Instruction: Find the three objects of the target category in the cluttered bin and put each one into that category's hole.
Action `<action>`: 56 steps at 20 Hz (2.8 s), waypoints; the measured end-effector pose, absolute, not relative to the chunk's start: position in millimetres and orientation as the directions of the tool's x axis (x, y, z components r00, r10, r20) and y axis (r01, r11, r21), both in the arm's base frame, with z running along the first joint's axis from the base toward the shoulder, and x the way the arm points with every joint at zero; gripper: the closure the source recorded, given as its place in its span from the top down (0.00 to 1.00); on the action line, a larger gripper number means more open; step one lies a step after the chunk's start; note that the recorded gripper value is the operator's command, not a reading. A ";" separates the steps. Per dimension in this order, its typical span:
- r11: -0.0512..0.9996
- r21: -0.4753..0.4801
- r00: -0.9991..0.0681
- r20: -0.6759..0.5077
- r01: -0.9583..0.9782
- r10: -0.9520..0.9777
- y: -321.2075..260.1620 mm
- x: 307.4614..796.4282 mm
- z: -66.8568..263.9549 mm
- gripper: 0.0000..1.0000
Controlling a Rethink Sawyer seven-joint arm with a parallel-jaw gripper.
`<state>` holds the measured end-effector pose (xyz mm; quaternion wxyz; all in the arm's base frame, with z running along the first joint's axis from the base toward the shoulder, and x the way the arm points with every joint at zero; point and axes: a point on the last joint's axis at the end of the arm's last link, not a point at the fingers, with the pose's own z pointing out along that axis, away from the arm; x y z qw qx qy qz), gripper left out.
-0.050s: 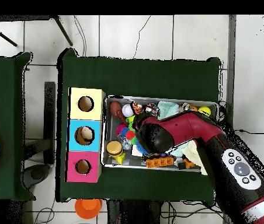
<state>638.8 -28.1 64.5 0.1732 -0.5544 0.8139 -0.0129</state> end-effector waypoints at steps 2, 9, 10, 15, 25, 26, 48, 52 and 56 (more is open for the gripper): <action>0.380 -0.203 -0.320 -0.273 -0.903 -0.907 -17.6 636.0 70.1 0.00; 0.375 -0.141 -0.323 -0.294 -0.916 -0.899 17.0 618.7 97.8 0.00; 0.376 -0.125 -0.327 -0.295 -0.918 -0.898 21.6 614.6 102.8 0.00; 0.367 -0.054 -0.338 -0.287 -0.928 -0.896 39.8 595.4 123.6 0.00; 0.322 0.045 -0.323 -0.246 -0.946 -0.914 61.0 556.8 131.9 0.00; 0.321 0.050 -0.323 -0.244 -0.946 -0.914 61.6 555.6 131.9 0.00; 0.012 0.240 -0.034 -0.089 -0.971 -0.995 243.8 467.3 124.9 0.00; -0.033 0.257 0.020 -0.053 -0.966 -0.998 273.0 448.0 120.3 0.00; -0.045 0.259 0.040 -0.023 -0.965 -0.999 286.2 437.0 116.0 0.00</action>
